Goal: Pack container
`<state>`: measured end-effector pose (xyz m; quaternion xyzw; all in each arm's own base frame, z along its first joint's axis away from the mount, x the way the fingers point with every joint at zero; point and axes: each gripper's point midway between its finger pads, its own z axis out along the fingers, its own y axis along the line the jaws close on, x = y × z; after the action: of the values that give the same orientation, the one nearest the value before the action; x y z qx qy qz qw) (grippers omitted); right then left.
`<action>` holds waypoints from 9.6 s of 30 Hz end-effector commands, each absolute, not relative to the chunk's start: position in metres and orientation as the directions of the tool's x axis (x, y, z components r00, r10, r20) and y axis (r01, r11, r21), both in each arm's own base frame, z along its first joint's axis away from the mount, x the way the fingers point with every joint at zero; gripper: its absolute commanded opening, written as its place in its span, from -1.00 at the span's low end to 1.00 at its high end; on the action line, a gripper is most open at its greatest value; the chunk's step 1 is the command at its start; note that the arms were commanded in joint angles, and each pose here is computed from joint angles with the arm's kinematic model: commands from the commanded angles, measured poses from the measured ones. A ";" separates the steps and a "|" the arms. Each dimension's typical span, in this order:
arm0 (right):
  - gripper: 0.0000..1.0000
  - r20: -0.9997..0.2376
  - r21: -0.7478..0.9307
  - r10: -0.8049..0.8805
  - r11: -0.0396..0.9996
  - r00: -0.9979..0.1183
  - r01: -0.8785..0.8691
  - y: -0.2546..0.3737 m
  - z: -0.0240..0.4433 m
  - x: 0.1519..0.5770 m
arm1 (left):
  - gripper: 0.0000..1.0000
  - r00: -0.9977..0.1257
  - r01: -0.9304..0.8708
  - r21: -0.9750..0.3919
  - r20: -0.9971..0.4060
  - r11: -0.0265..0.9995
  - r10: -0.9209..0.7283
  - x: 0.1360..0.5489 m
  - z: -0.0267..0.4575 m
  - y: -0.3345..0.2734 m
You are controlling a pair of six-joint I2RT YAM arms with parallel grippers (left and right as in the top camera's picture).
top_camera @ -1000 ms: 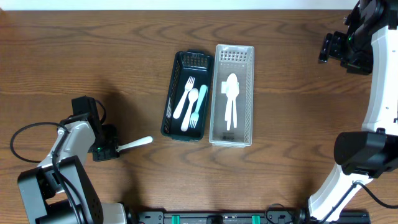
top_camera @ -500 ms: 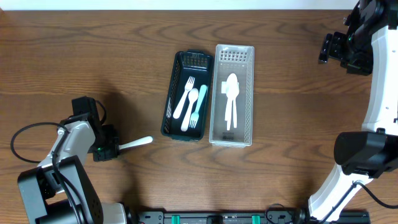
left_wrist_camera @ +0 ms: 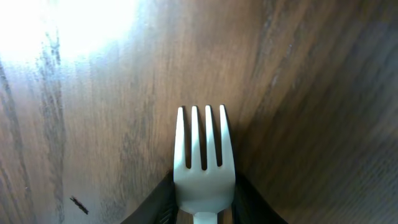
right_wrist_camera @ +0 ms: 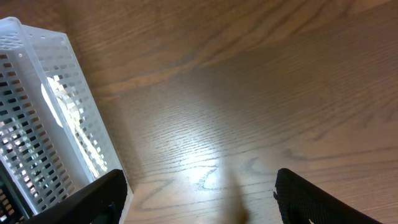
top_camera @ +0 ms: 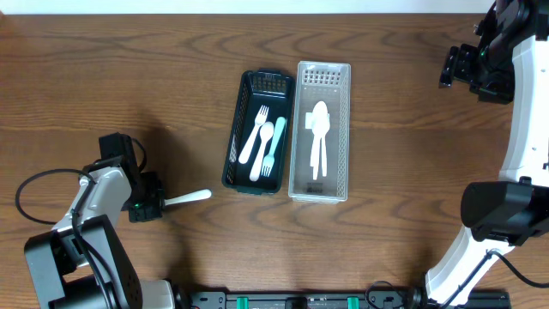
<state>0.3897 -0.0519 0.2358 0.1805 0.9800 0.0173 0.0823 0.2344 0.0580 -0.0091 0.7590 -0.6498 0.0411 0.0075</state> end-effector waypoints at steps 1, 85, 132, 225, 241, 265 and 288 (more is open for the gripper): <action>0.60 -0.153 0.056 0.343 0.939 -0.927 0.339 -0.052 0.236 0.388 | -0.62 0.077 -0.997 0.029 0.103 -0.074 -0.992 0.219 -0.032 0.050; 0.60 -0.160 0.056 0.343 0.939 -0.926 0.338 -0.053 0.236 0.390 | 0.02 -0.920 -0.196 0.116 -0.366 0.974 -0.141 0.410 0.161 -0.024; 0.61 -0.203 0.012 0.288 0.957 -0.936 0.291 -0.061 0.238 0.397 | -0.88 -0.998 0.011 0.111 0.061 0.994 0.004 0.348 0.073 -0.101; 0.99 -0.828 0.013 0.148 0.969 -0.541 0.246 -0.033 0.162 0.217 | 0.96 -0.232 -0.015 0.029 -0.973 0.999 0.024 0.243 0.204 -0.008; 0.99 -0.961 0.106 0.124 0.991 -0.248 0.085 -0.008 0.175 0.220 | 0.96 -0.232 -0.015 0.029 -0.973 0.999 0.024 0.243 0.204 -0.008; 0.99 -0.997 -0.002 -0.006 0.998 -0.077 -0.055 0.014 0.156 0.246 | 0.96 -0.232 -0.015 0.029 -0.973 0.999 0.024 0.243 0.204 -0.008; 0.98 -0.997 -0.002 -0.006 0.998 -0.077 -0.055 0.014 0.156 0.246 | 0.96 -0.231 -0.016 0.030 -0.973 0.999 0.025 0.243 0.204 -0.008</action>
<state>0.2463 0.0098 0.1566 -0.0084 0.7349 0.0162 0.6780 0.2428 -0.0072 0.2002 0.0002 -0.7875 -0.0163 -0.6161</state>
